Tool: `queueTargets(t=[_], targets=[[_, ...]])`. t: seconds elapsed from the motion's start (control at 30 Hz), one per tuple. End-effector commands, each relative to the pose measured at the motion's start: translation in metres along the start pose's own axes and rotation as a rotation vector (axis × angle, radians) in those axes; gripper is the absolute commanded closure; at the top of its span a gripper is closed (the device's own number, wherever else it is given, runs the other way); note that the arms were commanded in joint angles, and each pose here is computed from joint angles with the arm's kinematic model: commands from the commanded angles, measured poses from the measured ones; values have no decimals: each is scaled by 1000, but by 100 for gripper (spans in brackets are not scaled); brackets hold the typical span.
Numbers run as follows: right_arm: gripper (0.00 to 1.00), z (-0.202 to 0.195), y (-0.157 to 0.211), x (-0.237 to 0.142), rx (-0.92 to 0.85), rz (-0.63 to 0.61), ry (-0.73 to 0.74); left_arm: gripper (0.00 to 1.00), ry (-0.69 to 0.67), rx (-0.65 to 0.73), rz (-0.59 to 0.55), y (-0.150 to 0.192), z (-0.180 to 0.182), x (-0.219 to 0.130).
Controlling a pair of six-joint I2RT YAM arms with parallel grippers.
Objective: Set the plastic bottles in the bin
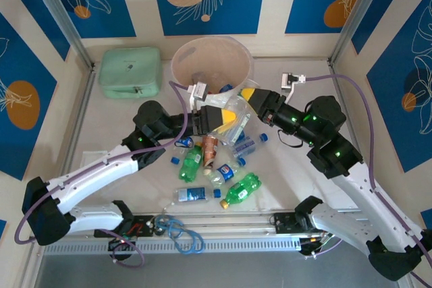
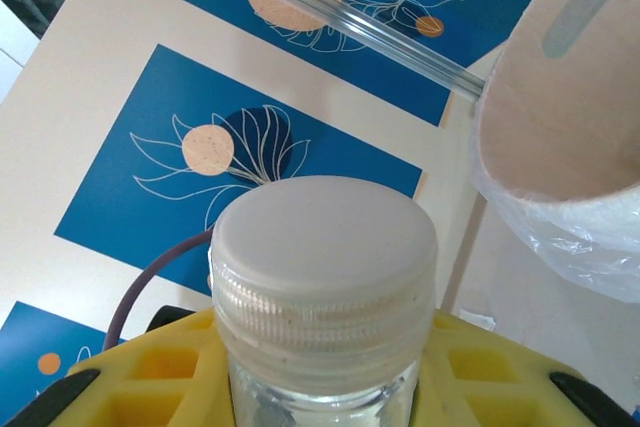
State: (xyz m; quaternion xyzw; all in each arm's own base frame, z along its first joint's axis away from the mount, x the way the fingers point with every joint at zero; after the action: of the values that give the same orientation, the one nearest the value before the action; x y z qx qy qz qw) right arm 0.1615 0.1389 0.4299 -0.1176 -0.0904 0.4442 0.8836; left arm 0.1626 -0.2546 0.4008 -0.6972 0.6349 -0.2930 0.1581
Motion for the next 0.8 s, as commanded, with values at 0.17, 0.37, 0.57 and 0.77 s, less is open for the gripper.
queueTargets(t=[0.17, 0.37, 0.57, 0.77], targets=[[70, 14, -4, -6, -48, -12, -40, 15, 26, 43, 67, 5, -9, -6], [70, 12, -4, -4, -47, -11, -45, 22, 34, 27, 59, 6, -3, -5], [69, 9, -4, -3, -38, -11, -42, 30, 91, 18, 63, 4, -1, 1], [67, 8, -5, -4, -35, -22, -32, 35, 93, 30, 59, 2, -3, 1]])
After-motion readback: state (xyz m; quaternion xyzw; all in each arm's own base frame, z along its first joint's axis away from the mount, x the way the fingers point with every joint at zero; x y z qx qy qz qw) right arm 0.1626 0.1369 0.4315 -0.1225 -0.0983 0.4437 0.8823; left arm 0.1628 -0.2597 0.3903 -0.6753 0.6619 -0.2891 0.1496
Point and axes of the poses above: each hand's point on the last joint's axis, 136 mm out from that joint toward the fingers, its own x axis out along the fingers, its own z axis along the line the jaws close on, y = z × x, the point moved 10 cm from there along -x, back along the fingers, and after that the axes turned 10 degrees about x, right-handed, at the moved point
